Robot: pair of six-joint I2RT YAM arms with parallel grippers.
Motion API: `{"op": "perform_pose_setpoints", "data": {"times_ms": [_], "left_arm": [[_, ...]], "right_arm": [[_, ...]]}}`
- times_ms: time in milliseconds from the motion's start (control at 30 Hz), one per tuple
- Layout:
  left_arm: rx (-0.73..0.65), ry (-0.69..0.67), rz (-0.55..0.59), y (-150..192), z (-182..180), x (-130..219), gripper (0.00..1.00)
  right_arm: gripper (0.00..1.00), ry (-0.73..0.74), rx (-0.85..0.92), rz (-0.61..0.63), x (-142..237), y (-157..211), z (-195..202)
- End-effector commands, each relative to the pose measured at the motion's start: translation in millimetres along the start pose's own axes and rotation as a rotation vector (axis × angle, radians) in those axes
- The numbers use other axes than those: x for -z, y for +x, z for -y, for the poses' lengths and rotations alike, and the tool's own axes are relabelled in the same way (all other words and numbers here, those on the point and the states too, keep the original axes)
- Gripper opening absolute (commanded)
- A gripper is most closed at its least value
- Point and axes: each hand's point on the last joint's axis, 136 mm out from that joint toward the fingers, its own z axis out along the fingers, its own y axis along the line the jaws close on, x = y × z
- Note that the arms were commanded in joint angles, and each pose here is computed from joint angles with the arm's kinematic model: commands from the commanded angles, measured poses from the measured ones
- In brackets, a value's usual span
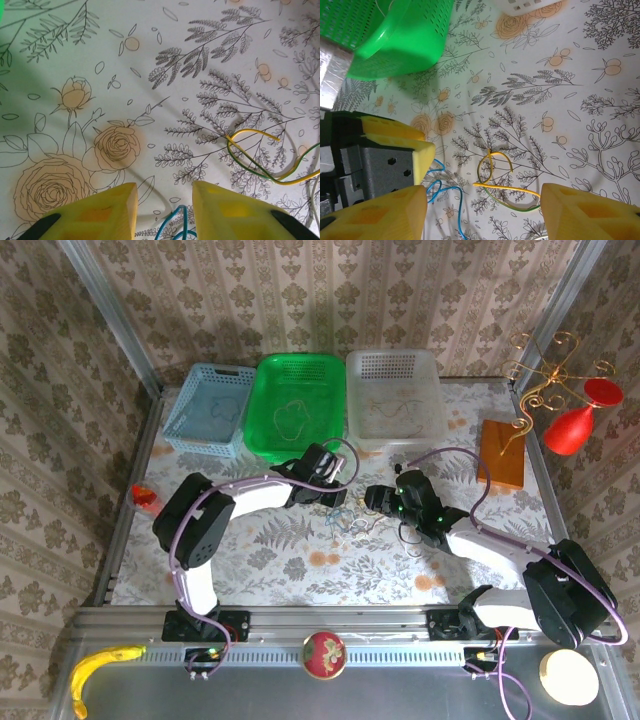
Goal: Untangle the cables
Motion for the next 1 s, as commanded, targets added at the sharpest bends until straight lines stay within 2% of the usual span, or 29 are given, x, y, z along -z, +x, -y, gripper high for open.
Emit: {"op": "perform_pose_setpoints", "data": {"times_ms": [0,333,433,567,600,900,967], "left_arm": [[0.002,-0.014,-0.013,-2,0,-2,0.33],[-0.002,-0.007,-0.011,-6,2,-8,0.27],[-0.008,-0.006,-0.009,-8,2,-8,0.19],[-0.017,0.002,-0.008,-10,4,-6,0.01],[-0.024,0.003,-0.003,-11,5,-4,0.0],[-0.048,0.021,0.082,-32,11,41,0.0],[-0.045,0.018,0.086,-32,9,45,0.11]], "right_arm": [[0.63,-0.013,-0.022,0.025,4,-5,-1],[0.63,-0.017,-0.022,0.028,5,-7,-1],[0.63,-0.018,-0.02,0.028,6,-7,-1],[0.63,-0.025,-0.017,0.026,6,-7,-2],[0.63,-0.029,-0.015,0.026,6,-7,-3],[0.63,-0.075,0.011,0.028,4,-11,-14],[0.63,-0.079,0.011,0.027,3,-12,-15]]}}
